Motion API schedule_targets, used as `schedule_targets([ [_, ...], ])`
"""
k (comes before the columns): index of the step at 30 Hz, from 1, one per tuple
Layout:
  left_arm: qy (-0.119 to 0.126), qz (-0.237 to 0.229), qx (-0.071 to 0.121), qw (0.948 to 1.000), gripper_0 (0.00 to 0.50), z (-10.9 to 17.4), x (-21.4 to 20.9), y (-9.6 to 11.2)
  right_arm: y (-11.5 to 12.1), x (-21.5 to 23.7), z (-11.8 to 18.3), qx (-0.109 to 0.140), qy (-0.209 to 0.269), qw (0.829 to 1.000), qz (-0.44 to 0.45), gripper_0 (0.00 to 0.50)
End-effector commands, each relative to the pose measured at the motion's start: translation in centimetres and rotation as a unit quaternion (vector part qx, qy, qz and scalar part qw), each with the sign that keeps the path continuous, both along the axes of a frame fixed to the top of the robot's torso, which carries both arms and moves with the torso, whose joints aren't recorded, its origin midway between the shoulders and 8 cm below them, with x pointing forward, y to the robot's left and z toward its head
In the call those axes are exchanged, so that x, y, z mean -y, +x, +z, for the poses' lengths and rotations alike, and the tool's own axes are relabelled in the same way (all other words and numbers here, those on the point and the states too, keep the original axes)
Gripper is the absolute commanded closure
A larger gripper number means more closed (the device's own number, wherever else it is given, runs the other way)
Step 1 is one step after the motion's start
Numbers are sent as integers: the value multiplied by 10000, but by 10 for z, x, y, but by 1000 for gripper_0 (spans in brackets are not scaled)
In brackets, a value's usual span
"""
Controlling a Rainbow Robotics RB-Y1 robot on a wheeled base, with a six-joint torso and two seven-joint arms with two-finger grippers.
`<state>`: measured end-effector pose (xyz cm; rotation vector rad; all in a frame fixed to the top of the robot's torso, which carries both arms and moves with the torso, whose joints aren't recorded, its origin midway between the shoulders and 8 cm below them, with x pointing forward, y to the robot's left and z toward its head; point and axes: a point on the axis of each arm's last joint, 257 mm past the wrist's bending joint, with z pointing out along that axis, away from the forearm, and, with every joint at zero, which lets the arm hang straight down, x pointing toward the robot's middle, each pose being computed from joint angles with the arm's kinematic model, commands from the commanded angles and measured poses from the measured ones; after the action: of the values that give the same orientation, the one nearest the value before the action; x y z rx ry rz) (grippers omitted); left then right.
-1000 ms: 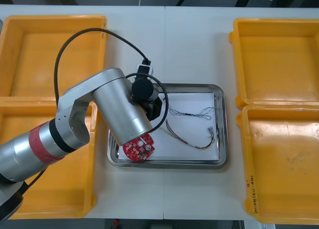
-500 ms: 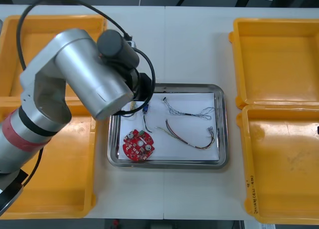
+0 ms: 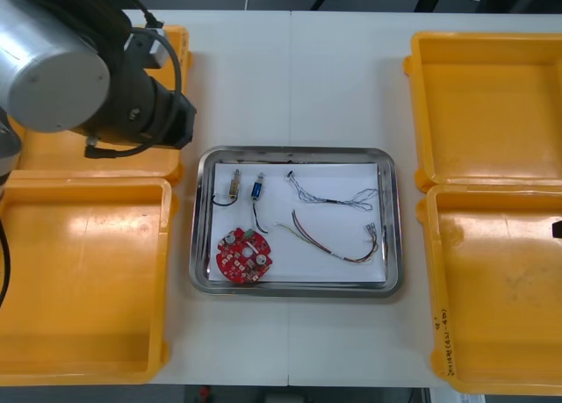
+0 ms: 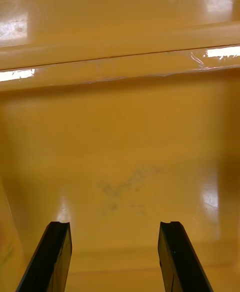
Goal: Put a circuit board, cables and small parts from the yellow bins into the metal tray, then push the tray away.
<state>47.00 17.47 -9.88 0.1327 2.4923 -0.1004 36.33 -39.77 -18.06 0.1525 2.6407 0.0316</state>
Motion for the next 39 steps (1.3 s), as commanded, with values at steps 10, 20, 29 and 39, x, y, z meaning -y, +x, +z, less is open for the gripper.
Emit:
schedule_targets([
  [10, 291, 92, 1, 9995, 0, 31, -87, -15, 4, -2, 21, 145, -229, 9996, 123, 0],
  [20, 347, 531, -306, 9975, 0, 8, -135, -32, 15, -34, 62, 296, -255, 9943, 991, 0],
  [29, 463, 653, -442, 9958, 0, -5, -167, -46, 17, -111, 78, 357, -184, 9734, 2257, 0],
  [39, 601, 839, -630, 9927, 0, -27, -193, -71, 11, -175, 72, 174, -513, 9409, 3343, 0],
])
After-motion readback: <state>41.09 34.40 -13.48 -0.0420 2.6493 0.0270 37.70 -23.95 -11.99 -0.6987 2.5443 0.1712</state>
